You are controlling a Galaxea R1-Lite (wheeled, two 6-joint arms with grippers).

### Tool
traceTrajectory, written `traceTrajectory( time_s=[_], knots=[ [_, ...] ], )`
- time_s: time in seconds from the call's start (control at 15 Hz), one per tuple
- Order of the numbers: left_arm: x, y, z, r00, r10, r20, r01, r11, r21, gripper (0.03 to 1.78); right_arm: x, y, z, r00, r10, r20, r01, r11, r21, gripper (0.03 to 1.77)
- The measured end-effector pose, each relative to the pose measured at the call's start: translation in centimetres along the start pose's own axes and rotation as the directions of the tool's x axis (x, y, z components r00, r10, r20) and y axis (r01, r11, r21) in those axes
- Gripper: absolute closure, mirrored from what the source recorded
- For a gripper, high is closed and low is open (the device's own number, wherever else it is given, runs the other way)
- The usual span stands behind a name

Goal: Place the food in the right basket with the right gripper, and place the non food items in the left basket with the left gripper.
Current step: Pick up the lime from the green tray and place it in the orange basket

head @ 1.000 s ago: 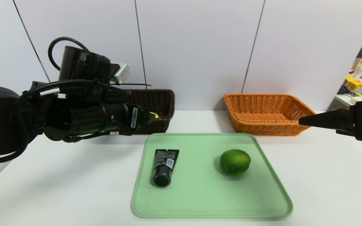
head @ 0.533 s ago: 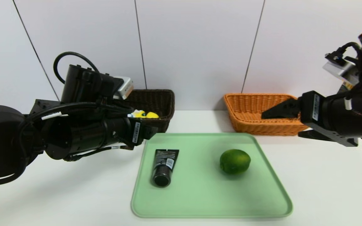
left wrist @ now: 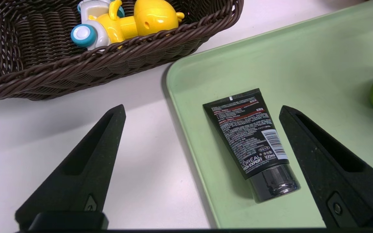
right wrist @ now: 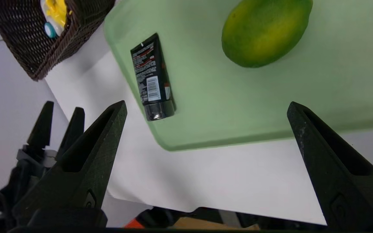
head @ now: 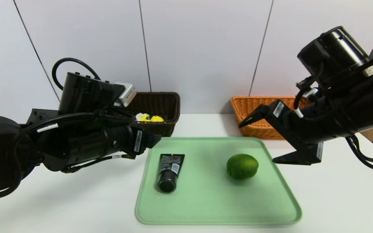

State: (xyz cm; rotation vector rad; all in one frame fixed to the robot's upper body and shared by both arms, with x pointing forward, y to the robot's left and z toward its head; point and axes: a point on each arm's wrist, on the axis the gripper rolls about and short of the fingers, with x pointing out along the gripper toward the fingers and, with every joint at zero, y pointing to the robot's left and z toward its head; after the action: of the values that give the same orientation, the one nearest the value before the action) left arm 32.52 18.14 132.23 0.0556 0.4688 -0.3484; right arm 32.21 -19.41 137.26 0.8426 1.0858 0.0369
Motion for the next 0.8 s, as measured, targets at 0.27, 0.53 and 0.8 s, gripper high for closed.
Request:
traceTrajectory(
  time_s=[0.27,0.53,0.8],
  knots=[
    [0.0,0.0,0.0,1.0,-0.002,0.006,0.002,1.0,-0.003,0.12,2.1,-0.4,0.9,0.997,-0.039,-0.065,0.049,0.985,0.168,0.09],
    [0.2,0.0,0.0,1.0,-0.004,0.016,0.004,1.0,-0.005,0.12,3.8,-1.8,2.2,0.992,-0.107,-0.071,0.122,0.958,0.259,0.09],
    [0.8,-0.2,0.1,1.0,-0.007,0.025,0.007,1.0,-0.006,0.12,5.7,-2.2,2.6,0.983,-0.151,-0.103,0.175,0.939,0.295,0.09]
  ],
)
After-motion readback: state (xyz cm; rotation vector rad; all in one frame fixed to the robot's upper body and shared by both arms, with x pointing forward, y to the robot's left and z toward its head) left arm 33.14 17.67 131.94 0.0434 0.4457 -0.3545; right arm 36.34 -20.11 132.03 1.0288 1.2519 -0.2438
